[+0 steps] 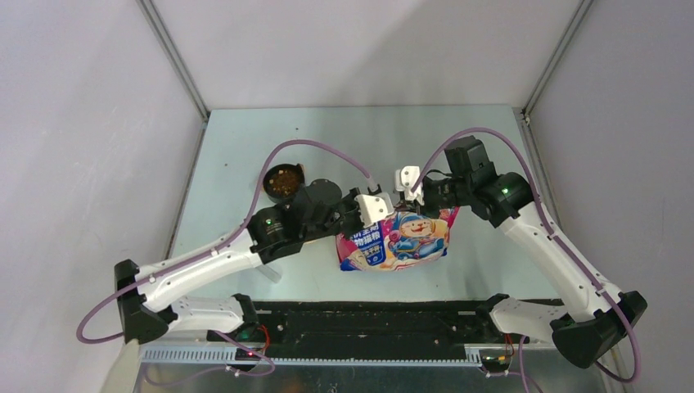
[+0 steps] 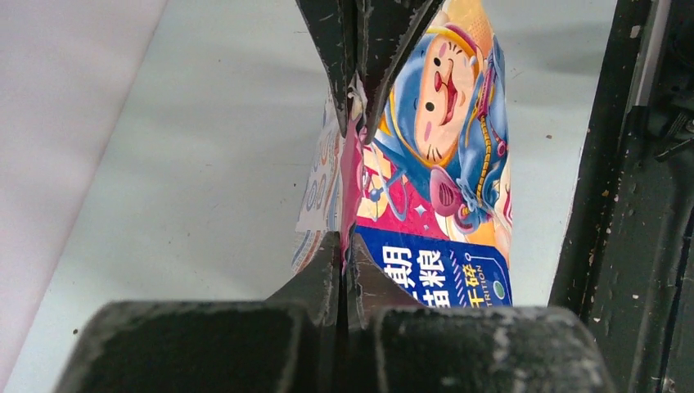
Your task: Serve the pet food
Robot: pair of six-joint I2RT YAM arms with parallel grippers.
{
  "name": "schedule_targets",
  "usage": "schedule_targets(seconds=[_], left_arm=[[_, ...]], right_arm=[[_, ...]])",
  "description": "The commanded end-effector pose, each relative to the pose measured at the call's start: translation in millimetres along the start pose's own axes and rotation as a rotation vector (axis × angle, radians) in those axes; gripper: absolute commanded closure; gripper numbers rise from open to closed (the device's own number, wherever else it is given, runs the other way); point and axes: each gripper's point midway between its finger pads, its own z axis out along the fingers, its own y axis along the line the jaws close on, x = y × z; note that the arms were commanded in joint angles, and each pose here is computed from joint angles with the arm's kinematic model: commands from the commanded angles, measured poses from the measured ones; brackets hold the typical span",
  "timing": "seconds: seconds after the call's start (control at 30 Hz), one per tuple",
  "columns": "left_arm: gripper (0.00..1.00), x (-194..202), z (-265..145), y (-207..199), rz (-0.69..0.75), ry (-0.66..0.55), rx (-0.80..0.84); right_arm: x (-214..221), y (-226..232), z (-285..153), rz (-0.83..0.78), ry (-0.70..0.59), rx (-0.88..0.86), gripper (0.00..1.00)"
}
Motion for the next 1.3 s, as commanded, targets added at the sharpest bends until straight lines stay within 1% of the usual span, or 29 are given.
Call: schedule_targets(seconds=[0.0, 0.03, 0.07, 0.1, 0.13, 0.2, 0.3, 0.33, 0.37, 0.4, 0.43, 0.47, 0.5, 0.57, 0.7, 0.77, 0.8, 0.83, 0.87, 0.9, 0.93, 0.97, 1.0, 1.03, 1.07, 1.1, 1.13, 1.2, 1.27], left_arm=[[1.00, -7.2, -34.5, 32.9, -0.018, -0.030, -0.177], [1.00, -8.5, -37.5, 35.3, -0.019, -0.027, -0.187], [0.94, -3.0, -40.2, 35.8, -0.019, 0.001, -0.192], [0.86, -2.9, -42.5, 36.3, -0.018, 0.012, -0.191], [0.66, 6.8, -43.1, 32.8, -0.011, 0.056, -0.177], [0.50, 15.0, -44.0, 32.5, -0.010, 0.098, -0.178], [0.44, 27.7, -43.3, 32.9, -0.019, 0.155, -0.193], [0.44, 30.6, -42.3, 33.7, -0.018, 0.170, -0.200], [0.49, 33.1, -41.0, 34.0, -0.016, 0.182, -0.202], [0.57, 33.7, -40.5, 35.0, -0.012, 0.187, -0.206], [0.82, 33.3, -39.3, 35.6, -0.006, 0.192, -0.205], [0.91, 32.5, -39.1, 36.2, -0.005, 0.192, -0.206], [0.98, 29.9, -39.0, 37.8, -0.003, 0.189, -0.210], [1.00, 24.0, -39.8, 39.6, -0.001, 0.170, -0.214], [1.00, 13.0, -46.0, 38.8, 0.007, 0.116, -0.201], [1.00, 10.7, -51.3, 42.5, 0.009, 0.105, -0.223], [0.95, 12.6, -55.5, 44.8, 0.009, 0.110, -0.240], [0.85, 14.8, -56.9, 44.4, 0.011, 0.116, -0.239], [0.66, 19.8, -59.6, 42.7, 0.020, 0.129, -0.235], [0.56, 22.4, -60.6, 41.9, 0.022, 0.135, -0.233], [0.45, 26.8, -61.1, 40.1, 0.019, 0.144, -0.230], [0.42, 29.7, -61.1, 39.1, 0.018, 0.149, -0.229], [0.42, 35.2, -60.0, 37.9, 0.019, 0.162, -0.230], [0.46, 38.5, -58.9, 36.3, 0.019, 0.171, -0.226], [0.78, 42.3, -57.8, 35.9, 0.020, 0.187, -0.225], [0.89, 43.2, -57.7, 37.1, 0.011, 0.193, -0.235], [0.97, 45.4, -56.9, 38.3, 0.009, 0.207, -0.244], [1.00, 45.2, -57.3, 41.2, 0.008, 0.213, -0.258], [1.00, 39.4, -60.1, 43.8, 0.003, 0.197, -0.268]], right_arm=[[-43.3, -16.8, -27.5, -0.128, -0.123, 0.105, 1.00], [-43.5, -16.3, -27.9, -0.129, -0.124, 0.104, 1.00], [-43.2, -16.3, -27.8, -0.130, -0.123, 0.104, 1.00], [-44.1, -16.3, -28.5, -0.133, -0.125, 0.106, 1.00], [-43.6, -16.2, -28.3, -0.132, -0.124, 0.105, 1.00], [-43.7, -15.7, -28.3, -0.136, -0.124, 0.104, 1.00], [-41.5, -15.4, -28.7, -0.141, -0.114, 0.104, 1.00], [-40.9, -15.6, -28.7, -0.141, -0.111, 0.104, 1.00], [-40.1, -15.5, -28.9, -0.142, -0.108, 0.106, 1.00], [-39.8, -15.5, -29.1, -0.141, -0.107, 0.106, 1.00], [-39.9, -15.1, -29.0, -0.143, -0.107, 0.104, 1.00], [-39.8, -15.0, -28.4, -0.143, -0.107, 0.101, 1.00], [-39.8, -14.9, -28.2, -0.143, -0.108, 0.100, 1.00], [-39.9, -15.6, -27.3, -0.140, -0.108, 0.100, 1.00], [-38.6, -16.8, -27.4, -0.141, -0.103, 0.105, 1.00], [-37.9, -16.3, -28.4, -0.143, -0.099, 0.107, 1.00], [-37.8, -16.4, -29.0, -0.145, -0.097, 0.109, 1.00], [-38.2, -15.9, -29.8, -0.146, -0.098, 0.110, 1.00], [-38.5, -15.9, -30.5, -0.147, -0.097, 0.113, 1.00], [-38.6, -15.5, -31.5, -0.149, -0.097, 0.115, 1.00], [-38.7, -15.3, -31.8, -0.152, -0.097, 0.114, 1.00], [-38.2, -14.7, -32.3, -0.152, -0.095, 0.114, 1.00], [-37.6, -14.4, -32.3, -0.158, -0.092, 0.113, 1.00], [-36.9, -14.6, -32.6, -0.158, -0.089, 0.114, 1.00], [-36.8, -14.9, -32.7, -0.160, -0.088, 0.115, 1.00], [-36.5, -14.9, -32.7, -0.160, -0.086, 0.115, 1.00], [-36.3, -15.0, -32.7, -0.165, -0.084, 0.115, 1.00], [-35.6, -14.7, -32.8, -0.166, -0.082, 0.114, 1.00], [-35.8, -14.3, -33.4, -0.168, -0.081, 0.115, 1.00]])
